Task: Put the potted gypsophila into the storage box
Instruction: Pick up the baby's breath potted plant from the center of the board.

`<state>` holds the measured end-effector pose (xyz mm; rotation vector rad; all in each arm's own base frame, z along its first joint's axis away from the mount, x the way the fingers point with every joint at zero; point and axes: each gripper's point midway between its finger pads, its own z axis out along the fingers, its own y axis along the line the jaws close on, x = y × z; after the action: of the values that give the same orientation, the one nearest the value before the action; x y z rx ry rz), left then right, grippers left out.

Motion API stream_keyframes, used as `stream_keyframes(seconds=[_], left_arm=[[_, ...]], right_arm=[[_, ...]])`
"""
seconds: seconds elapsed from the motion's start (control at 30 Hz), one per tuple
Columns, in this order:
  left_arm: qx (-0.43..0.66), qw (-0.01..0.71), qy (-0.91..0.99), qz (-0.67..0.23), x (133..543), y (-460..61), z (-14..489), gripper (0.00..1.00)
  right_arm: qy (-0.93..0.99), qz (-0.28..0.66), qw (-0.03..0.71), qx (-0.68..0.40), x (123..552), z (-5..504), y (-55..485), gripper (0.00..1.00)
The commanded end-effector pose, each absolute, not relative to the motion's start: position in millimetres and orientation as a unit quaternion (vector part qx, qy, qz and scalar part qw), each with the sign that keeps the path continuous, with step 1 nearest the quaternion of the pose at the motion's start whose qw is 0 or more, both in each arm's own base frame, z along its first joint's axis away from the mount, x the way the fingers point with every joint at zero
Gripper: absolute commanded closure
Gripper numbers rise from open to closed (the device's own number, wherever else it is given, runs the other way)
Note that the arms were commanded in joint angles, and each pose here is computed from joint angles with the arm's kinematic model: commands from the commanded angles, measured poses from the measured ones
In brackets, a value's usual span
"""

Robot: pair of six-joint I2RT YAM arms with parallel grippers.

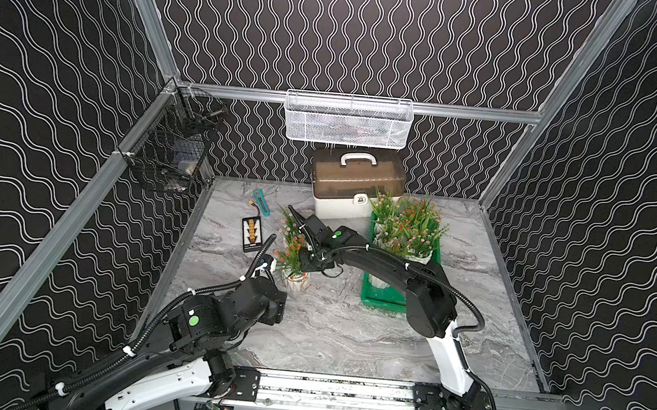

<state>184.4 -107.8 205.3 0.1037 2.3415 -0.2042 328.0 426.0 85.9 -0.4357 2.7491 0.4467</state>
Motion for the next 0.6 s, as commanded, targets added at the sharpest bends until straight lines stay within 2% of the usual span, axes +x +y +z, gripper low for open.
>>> stream_keyframes(seconds=[0.0, 0.37, 0.57], left_arm=[[0.041, 0.391, 0.915, -0.087, 187, -111, 208, 0.25], [0.045, 0.391, 0.915, -0.095, 186, -114, 207, 0.25], [0.085, 0.391, 0.902, -0.162, 180, -137, 212, 0.24]], right_arm=[[0.96, 0.165, 0.171, -0.15, 328, 98, 426, 1.0], [0.956, 0.174, 0.181, -0.148, 324, 115, 420, 1.0], [0.954, 0.176, 0.189, -0.15, 319, 127, 412, 1.0]])
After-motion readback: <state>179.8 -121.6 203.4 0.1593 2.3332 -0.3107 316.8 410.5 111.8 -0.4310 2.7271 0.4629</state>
